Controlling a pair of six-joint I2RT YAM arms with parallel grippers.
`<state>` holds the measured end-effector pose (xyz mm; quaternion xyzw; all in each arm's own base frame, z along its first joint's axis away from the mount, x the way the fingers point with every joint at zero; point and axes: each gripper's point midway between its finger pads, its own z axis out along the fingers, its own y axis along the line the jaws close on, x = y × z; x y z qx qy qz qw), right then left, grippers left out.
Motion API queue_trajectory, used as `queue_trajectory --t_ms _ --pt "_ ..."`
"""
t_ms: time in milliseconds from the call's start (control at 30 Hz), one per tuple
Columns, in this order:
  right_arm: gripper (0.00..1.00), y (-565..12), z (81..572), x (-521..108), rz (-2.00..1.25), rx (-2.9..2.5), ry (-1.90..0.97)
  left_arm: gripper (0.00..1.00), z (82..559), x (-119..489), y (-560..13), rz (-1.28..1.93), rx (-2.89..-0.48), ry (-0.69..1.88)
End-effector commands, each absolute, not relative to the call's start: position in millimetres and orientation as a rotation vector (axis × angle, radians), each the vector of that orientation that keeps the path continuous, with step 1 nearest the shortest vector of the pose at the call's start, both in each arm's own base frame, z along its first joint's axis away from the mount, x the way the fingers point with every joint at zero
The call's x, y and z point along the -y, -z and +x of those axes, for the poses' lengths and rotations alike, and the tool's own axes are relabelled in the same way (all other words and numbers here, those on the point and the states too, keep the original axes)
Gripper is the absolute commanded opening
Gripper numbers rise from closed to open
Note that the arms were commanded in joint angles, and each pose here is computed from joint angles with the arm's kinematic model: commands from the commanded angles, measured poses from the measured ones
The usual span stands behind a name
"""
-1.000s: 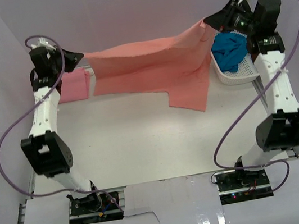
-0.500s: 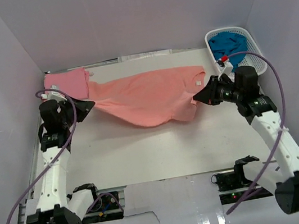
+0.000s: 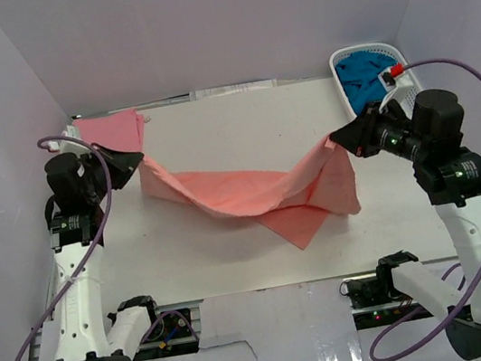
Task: Fold and stack the t-shirts
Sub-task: Flatten out the tshirt
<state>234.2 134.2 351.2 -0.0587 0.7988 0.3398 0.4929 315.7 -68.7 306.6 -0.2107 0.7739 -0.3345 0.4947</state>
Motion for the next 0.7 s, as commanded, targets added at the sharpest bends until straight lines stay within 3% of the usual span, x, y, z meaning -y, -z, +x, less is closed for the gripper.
queue_trajectory --t_ms 0,267,667 --pt "0.08 -449.7 209.5 -131.1 -0.266 -1.636 -0.778 0.00 296.6 59.4 -414.2 -0.384 -1.606 0.746" --pt "0.08 -563.1 119.4 -126.2 -0.467 -1.140 -0.700 0.00 236.1 56.0 -505.7 -0.294 -1.312 0.724" --pt "0.08 -636.1 48.1 -108.6 -0.475 -0.849 -0.605 0.00 169.6 28.7 -575.5 -0.320 -1.093 0.560"
